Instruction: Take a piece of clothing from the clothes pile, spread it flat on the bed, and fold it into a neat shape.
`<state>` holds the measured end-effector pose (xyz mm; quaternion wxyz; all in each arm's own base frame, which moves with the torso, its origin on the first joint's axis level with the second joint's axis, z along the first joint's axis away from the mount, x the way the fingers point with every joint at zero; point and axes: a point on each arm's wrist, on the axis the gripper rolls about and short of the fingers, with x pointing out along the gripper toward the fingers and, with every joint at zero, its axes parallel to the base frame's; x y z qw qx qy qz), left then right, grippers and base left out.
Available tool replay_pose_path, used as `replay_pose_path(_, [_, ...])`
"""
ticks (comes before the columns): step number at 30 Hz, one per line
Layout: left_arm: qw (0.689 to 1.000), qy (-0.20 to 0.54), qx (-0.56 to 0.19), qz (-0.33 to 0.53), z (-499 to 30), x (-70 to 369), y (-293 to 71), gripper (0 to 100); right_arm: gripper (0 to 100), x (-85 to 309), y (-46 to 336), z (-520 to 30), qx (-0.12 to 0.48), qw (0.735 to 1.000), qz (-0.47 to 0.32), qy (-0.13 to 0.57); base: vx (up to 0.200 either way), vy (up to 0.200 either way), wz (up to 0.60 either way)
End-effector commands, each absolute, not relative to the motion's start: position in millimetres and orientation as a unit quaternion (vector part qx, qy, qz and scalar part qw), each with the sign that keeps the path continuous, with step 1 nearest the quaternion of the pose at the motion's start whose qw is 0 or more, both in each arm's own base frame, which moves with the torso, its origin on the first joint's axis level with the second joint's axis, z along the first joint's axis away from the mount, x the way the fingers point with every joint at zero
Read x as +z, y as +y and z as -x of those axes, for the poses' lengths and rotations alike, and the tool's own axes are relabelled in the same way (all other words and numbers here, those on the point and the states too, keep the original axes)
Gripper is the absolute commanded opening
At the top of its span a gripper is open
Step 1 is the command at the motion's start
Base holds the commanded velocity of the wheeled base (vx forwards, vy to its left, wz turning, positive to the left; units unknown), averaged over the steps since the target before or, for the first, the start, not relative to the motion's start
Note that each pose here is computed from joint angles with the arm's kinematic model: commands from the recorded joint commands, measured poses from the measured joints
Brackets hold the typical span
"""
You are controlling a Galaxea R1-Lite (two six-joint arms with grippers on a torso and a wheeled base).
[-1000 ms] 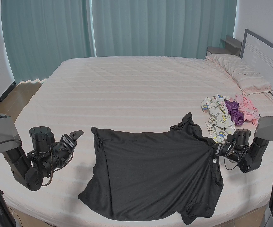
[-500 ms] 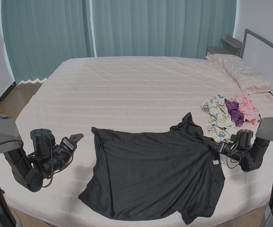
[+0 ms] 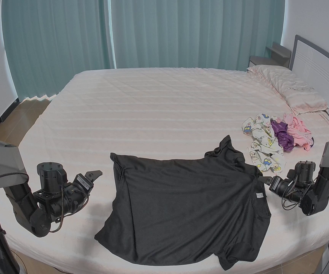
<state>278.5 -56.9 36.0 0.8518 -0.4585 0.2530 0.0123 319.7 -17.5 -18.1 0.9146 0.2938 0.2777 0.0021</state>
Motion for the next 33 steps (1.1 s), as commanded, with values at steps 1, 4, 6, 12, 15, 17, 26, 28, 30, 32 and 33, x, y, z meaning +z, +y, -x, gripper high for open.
replay_pose_path(1, [0.846,0.278,0.004,0.455,-271.6,29.5,-61.5,100,100,-5.1,2.2,-283.5,0.013,0.904,-0.317,0.288,-0.2,0.0,0.0])
replay_pose_path(4, [0.842,0.288,-0.004,0.456,-270.4,28.1,-62.2,100,100,-7.4,8.1,-269.8,0.008,0.896,-0.338,0.287,-0.2,0.0,0.0])
replay_pose_path(6, [0.841,0.291,-0.005,0.456,-270.4,26.8,-62.7,100,100,-9.1,9.1,-264.5,0.002,0.893,-0.345,0.288,-0.2,0.0,0.0])
replay_pose_path(12, [0.834,0.336,-0.008,0.438,-264.3,6.4,-76.4,100,100,-11.9,11.2,-252.7,-0.008,0.886,-0.362,0.288,-0.033,0.0,0.0])
replay_pose_path(15, [0.83,0.368,-0.01,0.418,-260.5,-10.3,-89.2,100,100,-13.4,11.5,-249.7,-0.011,0.883,-0.364,0.295,0.0,0.0,0.0])
replay_pose_path(17, [0.831,0.374,-0.013,0.411,-260.8,-14.9,-94.9,100,100,-12.8,12.3,-248.9,-0.009,0.883,-0.364,0.296,0.0,0.0,0.0])
replay_pose_path(26, [0.894,0.328,-0.046,0.303,-263.1,-15.9,-141.4,100,100,-11.4,21.3,-242.8,0.004,0.884,-0.353,0.307,0.0,0.0,0.0])
replay_pose_path(28, [0.914,0.319,-0.048,0.246,-268.2,-22.4,-143.3,100,100,-10.8,21.5,-242.5,0.004,0.884,-0.352,0.306,0.0,0.0,0.0])
replay_pose_path(30, [0.931,0.307,-0.041,0.194,-273.1,-27.4,-145.2,100,100,-10.4,21.4,-242.5,0.001,0.885,-0.351,0.305,0.0,0.0,0.0])
replay_pose_path(32, [0.946,0.29,-0.038,0.141,-277.9,-28.6,-150.3,100,100,-10.8,20.9,-242.6,-0.002,0.886,-0.351,0.304,0.0,0.0,0.0])
replay_pose_path(33, [0.95,0.289,-0.036,0.115,-278.4,-30.7,-152.8,100,100,-10.4,20.9,-242.6,-0.002,0.886,-0.351,0.303,0.0,0.0,0.0])
